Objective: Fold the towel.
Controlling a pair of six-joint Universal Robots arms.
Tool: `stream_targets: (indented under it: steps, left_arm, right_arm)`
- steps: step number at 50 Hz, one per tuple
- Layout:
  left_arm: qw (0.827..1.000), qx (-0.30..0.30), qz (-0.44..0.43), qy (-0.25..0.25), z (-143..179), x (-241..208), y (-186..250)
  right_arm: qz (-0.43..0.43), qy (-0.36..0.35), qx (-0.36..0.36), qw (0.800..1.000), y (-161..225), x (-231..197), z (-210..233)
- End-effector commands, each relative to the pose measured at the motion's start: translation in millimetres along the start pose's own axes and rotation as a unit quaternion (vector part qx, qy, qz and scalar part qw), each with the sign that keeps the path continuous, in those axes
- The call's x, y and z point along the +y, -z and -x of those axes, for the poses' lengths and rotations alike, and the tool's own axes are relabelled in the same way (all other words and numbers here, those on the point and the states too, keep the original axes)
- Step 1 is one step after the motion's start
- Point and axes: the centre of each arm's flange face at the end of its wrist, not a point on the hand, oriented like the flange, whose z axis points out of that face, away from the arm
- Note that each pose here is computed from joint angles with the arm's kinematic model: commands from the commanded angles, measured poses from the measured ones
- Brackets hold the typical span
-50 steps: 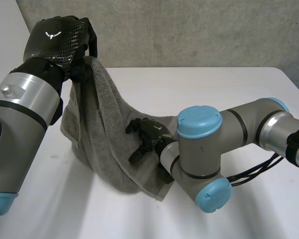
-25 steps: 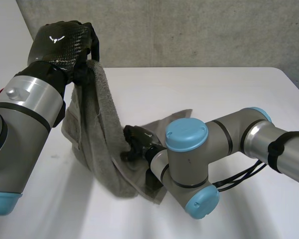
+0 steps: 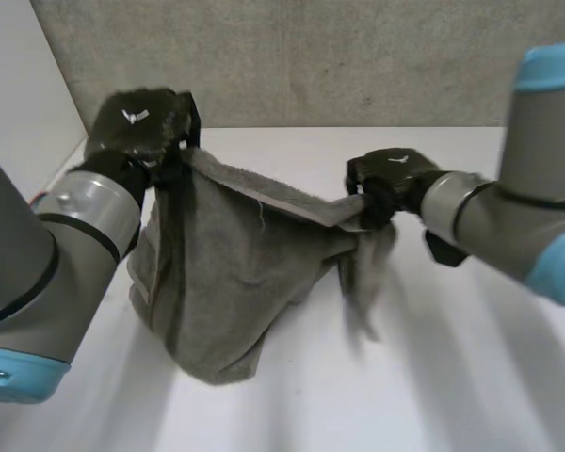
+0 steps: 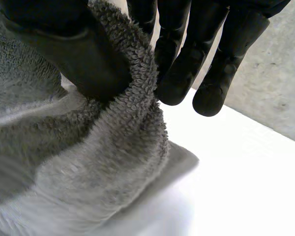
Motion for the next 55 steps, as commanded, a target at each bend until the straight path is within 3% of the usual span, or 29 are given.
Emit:
stream_targets:
  steps: [1,9,14,19,21,22,23,24,25,26,28,30,35,36,37,39,40,42,44,49,55]
  left_arm:
    - [0.997,0.013,0.070,-0.013,-4.7,33.1,3.1]
    - [0.988,0.034,0.145,-0.046,-14.7,76.9,3.8]
    - [0.984,0.041,0.158,-0.068,-20.3,94.3,-9.4]
    - [0.995,0.021,0.079,-0.065,-21.0,74.0,-57.3]
    - [0.998,0.010,0.035,-0.058,-18.2,56.5,-71.1]
    - [0.998,0.010,0.035,-0.058,-18.1,56.3,-71.3]
    - [0.999,-0.002,-0.014,-0.050,-15.5,34.9,-82.7]
    - [0.997,-0.014,-0.067,-0.041,-12.2,11.7,-91.0]
    - [0.997,-0.015,-0.067,-0.041,-12.1,11.4,-91.0]
    - [0.992,-0.030,-0.116,-0.034,-6.1,-10.5,-96.4]
    - [0.986,-0.044,-0.159,-0.027,-0.1,-32.9,-96.1]
    - [0.974,-0.063,-0.216,-0.018,7.1,-61.6,-88.3]
    - [0.973,-0.064,-0.219,-0.019,7.3,-58.8,-74.6]
    - [0.973,-0.064,-0.219,-0.019,7.3,-58.7,-74.5]
    - [0.977,-0.060,-0.201,-0.022,5.8,-47.2,-70.0]
    - [0.981,-0.056,-0.183,-0.026,5.1,-36.2,-64.1]
    - [0.985,-0.053,-0.160,-0.031,4.1,-21.9,-57.4]
    - [0.989,-0.045,-0.133,-0.037,2.2,-4.2,-50.5]
    - [0.993,-0.040,-0.104,-0.043,1.3,14.5,-43.6]
    - [0.998,-0.012,0.004,-0.068,-7.0,81.8,-10.7]
    - [0.995,0.008,0.059,-0.078,-14.7,115.2,7.4]
  right_arm:
    - [0.047,0.100,0.012,0.994,34.0,-8.5,-22.6]
    - [0.098,0.144,-0.012,0.985,41.5,12.6,-14.6]
    - [0.122,0.179,-0.030,0.976,22.8,32.1,-11.5]
    - [0.030,0.217,0.026,0.975,-17.8,10.3,-29.7]
    - [-0.074,0.244,0.097,0.962,-38.1,-23.9,-47.9]
    - [-0.074,0.244,0.098,0.962,-38.2,-24.1,-48.0]
    - [-0.152,0.259,0.136,0.944,-43.1,-51.6,-56.0]
    - [-0.152,0.260,0.137,0.944,-43.1,-51.9,-56.1]
    - [-0.231,0.275,0.171,0.918,-44.1,-78.9,-63.6]
    - [-0.232,0.275,0.171,0.917,-44.1,-79.2,-63.7]
    - [-0.312,0.287,0.209,0.881,-33.8,-109.8,-70.5]
    - [-0.336,0.289,0.215,0.870,-26.5,-119.9,-69.6]
    - [-0.337,0.282,0.158,0.884,-20.7,-113.8,-58.0]
    - [-0.316,0.274,0.127,0.899,-21.7,-102.9,-53.7]
    - [-0.316,0.274,0.127,0.899,-21.7,-102.8,-53.7]
    - [-0.247,0.253,0.072,0.933,-21.9,-76.2,-45.9]
    - [-0.247,0.253,0.072,0.933,-21.9,-76.0,-45.9]
    - [-0.155,0.227,0.036,0.961,-19.6,-46.3,-44.4]
    - [-0.114,0.212,0.018,0.970,-18.0,-33.4,-42.9]
    - [0.004,0.191,-0.020,0.981,-19.3,9.4,-45.5]
    - [0.099,0.223,-0.045,0.969,-25.2,52.0,-56.3]
